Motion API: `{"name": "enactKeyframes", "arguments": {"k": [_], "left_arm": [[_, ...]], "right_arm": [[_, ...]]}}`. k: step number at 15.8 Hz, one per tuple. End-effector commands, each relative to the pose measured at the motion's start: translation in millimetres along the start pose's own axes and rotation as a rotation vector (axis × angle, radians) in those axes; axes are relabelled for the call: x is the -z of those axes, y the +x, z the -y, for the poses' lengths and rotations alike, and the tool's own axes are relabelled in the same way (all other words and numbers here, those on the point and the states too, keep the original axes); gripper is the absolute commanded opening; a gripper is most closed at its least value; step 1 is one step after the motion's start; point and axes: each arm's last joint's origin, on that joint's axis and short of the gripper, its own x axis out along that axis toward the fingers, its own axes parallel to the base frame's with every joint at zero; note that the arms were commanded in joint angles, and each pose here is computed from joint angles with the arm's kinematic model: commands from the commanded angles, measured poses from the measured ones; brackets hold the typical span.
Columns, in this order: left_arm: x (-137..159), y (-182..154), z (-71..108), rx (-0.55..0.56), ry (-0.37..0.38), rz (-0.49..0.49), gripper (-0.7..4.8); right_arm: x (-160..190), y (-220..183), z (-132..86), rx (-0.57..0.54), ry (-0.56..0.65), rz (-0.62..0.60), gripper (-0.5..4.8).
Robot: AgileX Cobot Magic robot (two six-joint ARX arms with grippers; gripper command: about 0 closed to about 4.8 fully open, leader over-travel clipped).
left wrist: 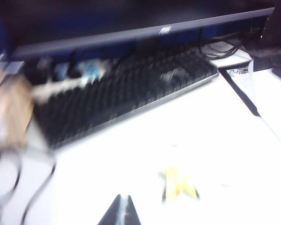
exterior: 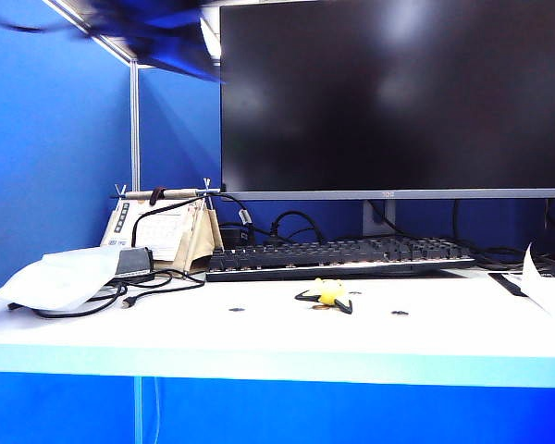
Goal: Pick up the doll and place it on the similarly colored coin.
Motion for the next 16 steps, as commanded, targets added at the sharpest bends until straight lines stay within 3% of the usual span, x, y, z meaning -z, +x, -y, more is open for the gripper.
{"name": "enactKeyframes", "arguments": {"k": [1,3,7,11,16], "left_arm": [[15,-53,-7.9,-0.034,-0.071,0.052,-0.06],[27,-93,-12.4,-0.069,-0.072,0.059,-0.06],[75,-150,-22.5,-0.107,-0.173,0.122,-0.06],[126,-158,-29.0,-0.094,-0.276,0.147,-0.05],[162,-152,-29.5,-0.104,-0.246,0.099,-0.05]], "right_arm": [[-2,0,-1,-0.002,0.008,0.016,1.71],[-2,0,-1,-0.004,0.008,0.016,1.71],[-2,0,-1,-0.005,0.008,0.016,1.71],[-2,0,-1,-0.004,0.009,0.016,1.71],[-2,0,-1,-0.003,0.009,0.016,1.71]]}}
